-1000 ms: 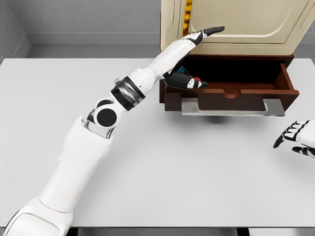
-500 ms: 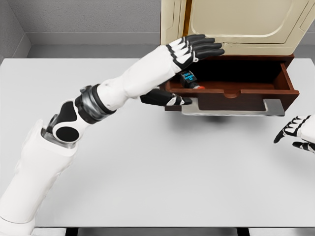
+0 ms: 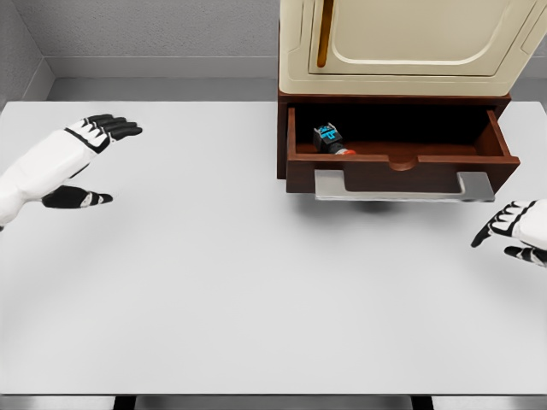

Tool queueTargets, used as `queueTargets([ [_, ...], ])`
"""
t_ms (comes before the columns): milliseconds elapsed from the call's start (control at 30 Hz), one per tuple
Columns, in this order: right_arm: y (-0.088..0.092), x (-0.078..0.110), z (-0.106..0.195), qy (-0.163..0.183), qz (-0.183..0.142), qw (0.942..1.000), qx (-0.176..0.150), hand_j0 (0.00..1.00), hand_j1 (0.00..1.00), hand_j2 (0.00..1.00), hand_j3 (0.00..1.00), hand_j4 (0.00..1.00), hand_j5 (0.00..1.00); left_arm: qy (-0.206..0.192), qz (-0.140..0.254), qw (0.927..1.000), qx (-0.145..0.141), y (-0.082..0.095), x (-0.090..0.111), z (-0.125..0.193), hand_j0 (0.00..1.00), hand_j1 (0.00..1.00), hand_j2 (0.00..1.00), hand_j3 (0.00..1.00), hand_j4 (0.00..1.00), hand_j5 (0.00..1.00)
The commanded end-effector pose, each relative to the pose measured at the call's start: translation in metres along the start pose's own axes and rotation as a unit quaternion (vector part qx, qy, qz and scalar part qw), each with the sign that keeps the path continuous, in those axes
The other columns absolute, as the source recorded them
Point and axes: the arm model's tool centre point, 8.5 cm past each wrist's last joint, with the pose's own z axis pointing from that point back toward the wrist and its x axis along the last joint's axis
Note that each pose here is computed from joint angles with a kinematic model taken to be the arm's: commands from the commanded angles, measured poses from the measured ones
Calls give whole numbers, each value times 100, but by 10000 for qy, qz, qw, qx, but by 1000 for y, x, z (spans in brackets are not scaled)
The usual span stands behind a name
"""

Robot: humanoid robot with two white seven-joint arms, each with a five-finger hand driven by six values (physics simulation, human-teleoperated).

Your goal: Put the switch into the drawer with left arm, and close the drawer with right arm

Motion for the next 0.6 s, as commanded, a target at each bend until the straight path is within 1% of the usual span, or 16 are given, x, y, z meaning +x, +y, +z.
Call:
queueTargets([
  [0, 5, 1, -2, 5, -82, 9999, -72, 62, 62, 62, 62, 62, 62, 519, -72, 9984, -217, 6, -27, 20, 100, 100, 100, 100, 100, 100],
  [33, 3, 1, -4, 16, -56, 9999, -158, 62, 62, 62, 62, 62, 62, 615, -11, 9975, -350, 3, -30, 28, 100, 100, 100, 100, 100, 100],
  [100, 4, 1, -4, 13, -60, 9998, -176, 63, 63, 63, 63, 63, 63, 627, -11, 9972, -410, 3, -31, 30, 100, 100, 100, 100, 100, 100],
  [200, 7, 2, -6, 8, -121, 9997, -215, 63, 63, 63, 63, 63, 63, 629, -7, 9972, -407, 4, -31, 30, 100, 100, 100, 100, 100, 100],
  [233, 7, 2, -8, 19, -99, 9995, -283, 63, 63, 63, 63, 63, 63, 629, -7, 9972, -407, 4, -31, 30, 100, 100, 100, 100, 100, 100],
  [267, 10, 1, -13, 2, -144, 9994, -327, 63, 63, 63, 63, 63, 63, 630, -3, 9972, -413, 3, -31, 30, 100, 100, 100, 100, 100, 100],
  [300, 9, -1, -18, -16, -124, 9994, -311, 63, 63, 63, 63, 63, 63, 636, 2, 9971, -416, 3, -31, 30, 100, 100, 100, 100, 100, 100],
  [367, 14, -7, -22, 31, -211, 9993, -316, 63, 63, 63, 63, 63, 63, 639, -3, 9971, -420, 3, -31, 30, 100, 100, 100, 100, 100, 100],
  [567, 19, -13, -21, 135, -282, 9990, -317, 63, 63, 63, 63, 63, 63, 649, 7, 9970, -425, 2, -32, 31, 100, 100, 100, 100, 100, 100],
])
